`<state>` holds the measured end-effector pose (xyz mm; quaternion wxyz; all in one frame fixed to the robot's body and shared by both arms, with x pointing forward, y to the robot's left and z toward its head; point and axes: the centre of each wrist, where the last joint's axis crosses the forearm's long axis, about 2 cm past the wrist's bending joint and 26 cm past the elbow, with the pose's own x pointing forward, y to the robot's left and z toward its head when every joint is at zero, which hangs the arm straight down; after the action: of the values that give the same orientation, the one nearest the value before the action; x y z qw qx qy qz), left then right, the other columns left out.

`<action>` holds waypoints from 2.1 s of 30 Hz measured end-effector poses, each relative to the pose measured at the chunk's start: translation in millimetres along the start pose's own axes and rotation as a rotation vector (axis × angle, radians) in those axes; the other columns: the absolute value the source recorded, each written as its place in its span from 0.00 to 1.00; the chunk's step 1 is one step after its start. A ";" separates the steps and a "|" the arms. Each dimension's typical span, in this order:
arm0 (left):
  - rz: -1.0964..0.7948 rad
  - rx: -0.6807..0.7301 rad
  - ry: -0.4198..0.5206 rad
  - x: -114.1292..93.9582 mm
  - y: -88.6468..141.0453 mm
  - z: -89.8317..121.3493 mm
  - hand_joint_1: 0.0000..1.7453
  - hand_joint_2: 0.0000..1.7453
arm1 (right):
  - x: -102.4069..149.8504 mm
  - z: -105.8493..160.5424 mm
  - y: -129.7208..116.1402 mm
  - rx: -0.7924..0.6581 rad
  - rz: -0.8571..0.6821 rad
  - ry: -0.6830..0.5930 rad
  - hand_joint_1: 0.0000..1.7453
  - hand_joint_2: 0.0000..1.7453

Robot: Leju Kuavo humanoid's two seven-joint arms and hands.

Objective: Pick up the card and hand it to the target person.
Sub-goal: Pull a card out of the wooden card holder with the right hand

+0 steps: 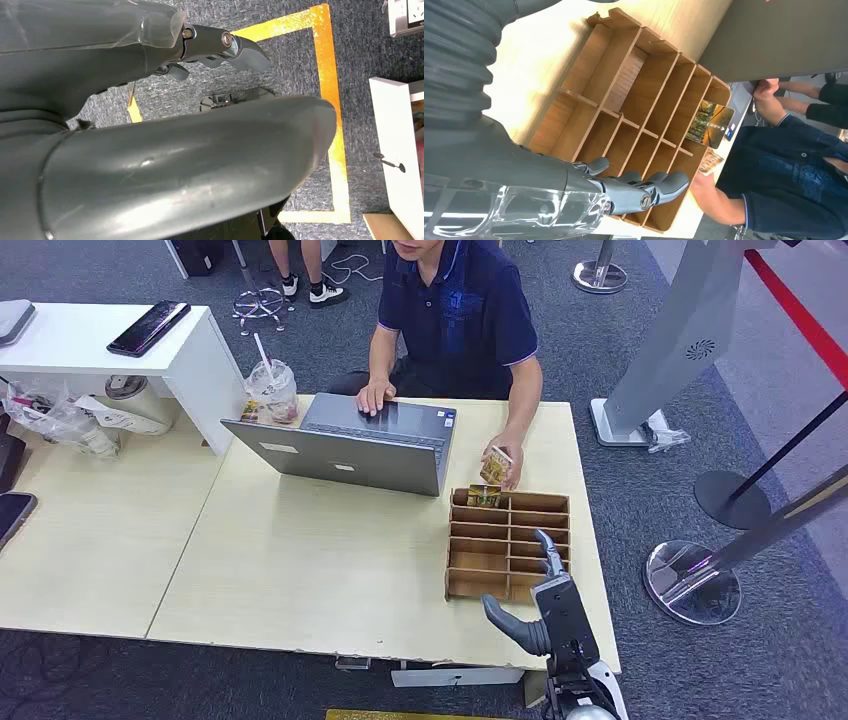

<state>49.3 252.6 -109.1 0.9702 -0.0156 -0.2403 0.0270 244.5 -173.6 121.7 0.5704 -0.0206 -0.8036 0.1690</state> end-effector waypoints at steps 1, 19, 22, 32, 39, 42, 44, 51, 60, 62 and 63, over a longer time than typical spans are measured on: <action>0.000 0.000 0.000 0.0 0.0 0.0 0.00 0.00 | 0.0 0.0 0.0 0.000 0.000 0.000 0.00 1.00; 0.002 -0.003 0.000 0.0 -0.6 0.0 0.00 0.00 | 0.7 -1.9 -0.7 0.007 0.027 -0.004 0.00 1.00; 0.002 -0.003 0.000 0.0 -0.9 0.0 0.00 0.00 | 1.1 -3.2 -1.1 0.007 0.038 -0.007 0.00 1.00; -0.032 -0.024 -0.019 2.8 0.7 -1.1 0.00 0.00 | 18.3 -68.7 -3.4 0.043 0.807 -0.086 0.00 1.00; -0.062 -0.036 -0.027 4.9 4.2 -2.0 0.00 0.00 | 28.9 -130.9 -1.4 0.083 1.267 -0.219 0.00 1.00; -0.063 -0.036 -0.027 5.1 5.0 -2.1 0.00 0.00 | 29.9 -146.3 -2.3 0.123 1.320 -0.228 0.75 1.00; -0.064 -0.036 -0.027 5.1 5.6 -2.1 0.00 0.00 | 30.7 -155.5 -3.7 0.144 1.344 -0.228 1.00 1.00; -0.065 -0.033 -0.027 5.1 7.0 -2.2 0.00 0.00 | 29.5 -172.0 -8.8 0.158 1.361 -0.201 1.00 1.00; -0.064 -0.030 -0.027 5.2 8.5 -2.2 0.00 0.00 | 23.2 -170.6 -5.2 0.181 1.340 -0.176 0.93 1.00; -0.064 -0.029 -0.027 5.2 9.0 -2.2 0.00 0.00 | 22.3 -170.2 -4.4 0.189 1.333 -0.176 0.87 1.00; -0.064 -0.029 -0.027 5.2 9.2 -2.2 0.00 0.00 | 22.0 -170.1 -4.1 0.193 1.328 -0.176 0.85 1.00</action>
<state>54.5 262.1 -109.1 0.9669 -0.0216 -0.2541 -0.0072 394.6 -130.3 192.6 0.2773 -0.4451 -0.6451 0.5557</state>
